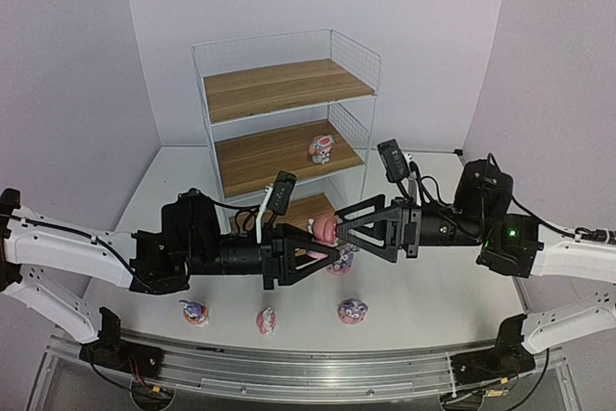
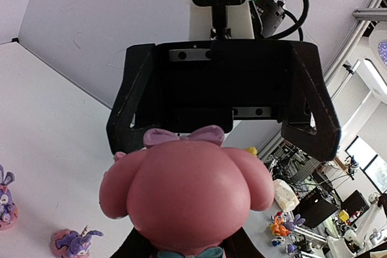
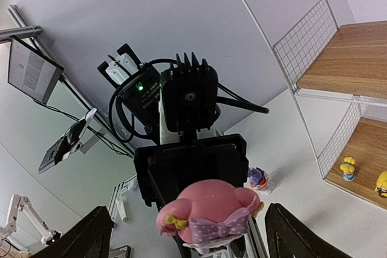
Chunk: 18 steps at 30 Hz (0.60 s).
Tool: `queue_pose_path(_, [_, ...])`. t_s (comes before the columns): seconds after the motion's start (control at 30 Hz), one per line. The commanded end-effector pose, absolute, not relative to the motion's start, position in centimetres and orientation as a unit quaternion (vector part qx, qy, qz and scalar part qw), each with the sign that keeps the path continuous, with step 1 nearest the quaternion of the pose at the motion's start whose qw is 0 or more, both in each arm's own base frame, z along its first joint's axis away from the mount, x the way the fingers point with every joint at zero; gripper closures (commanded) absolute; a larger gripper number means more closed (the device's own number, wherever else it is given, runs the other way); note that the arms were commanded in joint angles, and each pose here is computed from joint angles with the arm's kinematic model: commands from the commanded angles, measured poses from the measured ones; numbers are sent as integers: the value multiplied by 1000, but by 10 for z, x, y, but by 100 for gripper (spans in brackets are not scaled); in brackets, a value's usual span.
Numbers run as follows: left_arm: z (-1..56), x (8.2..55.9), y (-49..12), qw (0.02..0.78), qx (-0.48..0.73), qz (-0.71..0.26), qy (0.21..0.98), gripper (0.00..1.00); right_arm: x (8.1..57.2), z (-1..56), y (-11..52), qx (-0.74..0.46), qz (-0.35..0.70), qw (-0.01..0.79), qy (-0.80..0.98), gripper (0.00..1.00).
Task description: Place and organize the plastic toys onto the shelf
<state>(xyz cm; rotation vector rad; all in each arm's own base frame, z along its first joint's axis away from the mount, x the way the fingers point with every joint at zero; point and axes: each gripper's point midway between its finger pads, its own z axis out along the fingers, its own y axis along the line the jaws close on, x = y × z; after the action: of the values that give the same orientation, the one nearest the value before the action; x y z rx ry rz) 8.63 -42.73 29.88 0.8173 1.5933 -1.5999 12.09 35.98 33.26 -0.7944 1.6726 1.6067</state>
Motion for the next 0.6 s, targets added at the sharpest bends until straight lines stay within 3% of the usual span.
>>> queue_pose_path(0.0, [332,92,-430,389,298,-637,594,100,117,342,363,-320,628,350,617,15])
queue_pose_path(0.23, [334,90,-431,389,301,-640,590,100,124,331,369,-307,620,342,636,17])
queue_pose_path(0.43, [330,93,-432,388,296,-636,598,100,124,332,371,-304,623,335,637,27])
queue_pose_path(0.57, [329,96,-432,390,287,-635,602,100,121,333,372,-308,628,326,636,29])
